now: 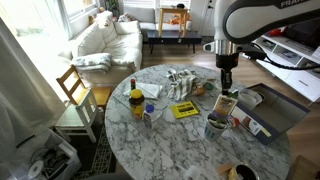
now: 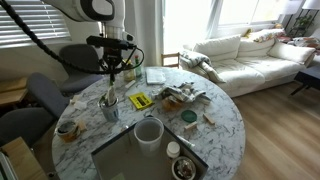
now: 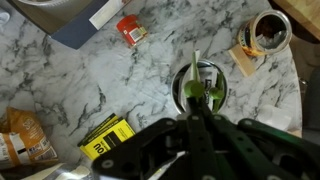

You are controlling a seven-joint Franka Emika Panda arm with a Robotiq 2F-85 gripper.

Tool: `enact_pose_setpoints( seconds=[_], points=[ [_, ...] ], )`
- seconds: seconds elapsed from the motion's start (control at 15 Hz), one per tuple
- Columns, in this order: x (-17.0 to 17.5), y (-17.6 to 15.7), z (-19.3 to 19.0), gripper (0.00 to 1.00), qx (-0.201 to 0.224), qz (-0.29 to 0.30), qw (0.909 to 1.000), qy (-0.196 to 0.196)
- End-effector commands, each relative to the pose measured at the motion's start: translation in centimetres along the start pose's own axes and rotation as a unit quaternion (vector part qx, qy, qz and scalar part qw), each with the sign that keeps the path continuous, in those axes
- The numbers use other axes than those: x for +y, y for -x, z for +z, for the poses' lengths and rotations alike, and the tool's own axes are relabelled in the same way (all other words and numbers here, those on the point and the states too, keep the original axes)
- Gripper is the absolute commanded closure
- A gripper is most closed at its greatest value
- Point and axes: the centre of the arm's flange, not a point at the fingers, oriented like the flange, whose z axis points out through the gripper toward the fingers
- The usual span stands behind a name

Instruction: Bring the cup close to the box, then place the juice packets in it

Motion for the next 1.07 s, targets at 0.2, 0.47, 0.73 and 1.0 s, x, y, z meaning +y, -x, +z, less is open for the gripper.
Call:
enact_pose_setpoints(
  seconds=[0.2,0.47,0.73,1.0],
  points=[
    [-0.5,0.8,1.9,1.00,-0.029,-0.002,0.9996,0.003],
    [-0.9,0.6,2.7,1.00,-0.021,0.002,0.9998,-0.005],
    [-1.5,0.1,3.3,1.00,-0.014,0.012,0.9998,-0.009],
    [-1.9,-1.0,4.1,1.00,0.006,0.043,0.9990,0.011]
  ],
)
